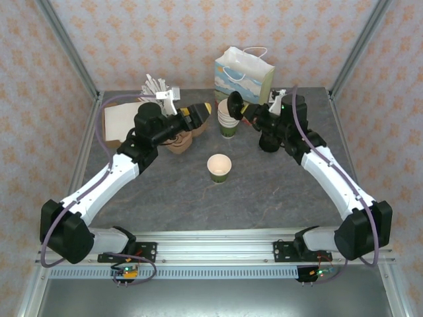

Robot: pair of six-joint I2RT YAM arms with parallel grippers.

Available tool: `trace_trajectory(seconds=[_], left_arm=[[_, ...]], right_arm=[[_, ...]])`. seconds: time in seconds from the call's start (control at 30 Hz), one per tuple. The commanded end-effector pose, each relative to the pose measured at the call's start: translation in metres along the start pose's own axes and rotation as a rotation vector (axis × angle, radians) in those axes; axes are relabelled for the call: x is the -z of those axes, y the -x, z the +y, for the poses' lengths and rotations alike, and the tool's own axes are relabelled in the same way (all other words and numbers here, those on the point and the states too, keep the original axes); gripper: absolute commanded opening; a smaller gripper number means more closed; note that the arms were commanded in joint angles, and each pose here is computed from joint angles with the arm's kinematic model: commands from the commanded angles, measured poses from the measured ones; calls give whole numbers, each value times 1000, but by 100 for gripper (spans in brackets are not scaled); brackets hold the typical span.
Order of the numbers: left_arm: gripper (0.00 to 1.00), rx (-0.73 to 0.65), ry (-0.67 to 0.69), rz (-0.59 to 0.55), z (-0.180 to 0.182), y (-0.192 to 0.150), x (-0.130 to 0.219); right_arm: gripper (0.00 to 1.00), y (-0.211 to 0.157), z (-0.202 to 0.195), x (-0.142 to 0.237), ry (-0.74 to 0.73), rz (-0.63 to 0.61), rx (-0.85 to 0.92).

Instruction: Pack the takeout coffee

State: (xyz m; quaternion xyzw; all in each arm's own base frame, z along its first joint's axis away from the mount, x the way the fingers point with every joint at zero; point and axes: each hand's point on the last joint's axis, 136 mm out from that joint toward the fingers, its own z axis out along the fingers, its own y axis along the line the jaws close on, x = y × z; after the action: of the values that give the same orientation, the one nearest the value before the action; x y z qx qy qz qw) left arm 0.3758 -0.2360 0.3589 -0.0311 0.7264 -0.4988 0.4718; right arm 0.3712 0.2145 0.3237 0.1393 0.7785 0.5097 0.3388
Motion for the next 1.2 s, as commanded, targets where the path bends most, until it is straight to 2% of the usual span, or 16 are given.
trace_trajectory(seconds=[0.0,0.17,0.33,0.63,0.9,1.17], left_arm=[[85,183,-211,-89,-49,31,3],[90,328,-291,-123,-60,46,-3],[93,405,-373,-108,-72,51,-14],[96,407,-379,-70,-79,48,-24],[94,418,-360,-32,-77,41,-32],[95,409,-265,-37,-59,36,-35]], right_arm=[[15,10,57,6,232,-65,-100],[15,9,75,0,329,-70,-152],[15,5,84,-5,361,-50,-154],[15,0,89,-13,381,-14,-154],[14,-3,92,-14,392,3,-152],[14,-2,95,-12,401,3,-151]])
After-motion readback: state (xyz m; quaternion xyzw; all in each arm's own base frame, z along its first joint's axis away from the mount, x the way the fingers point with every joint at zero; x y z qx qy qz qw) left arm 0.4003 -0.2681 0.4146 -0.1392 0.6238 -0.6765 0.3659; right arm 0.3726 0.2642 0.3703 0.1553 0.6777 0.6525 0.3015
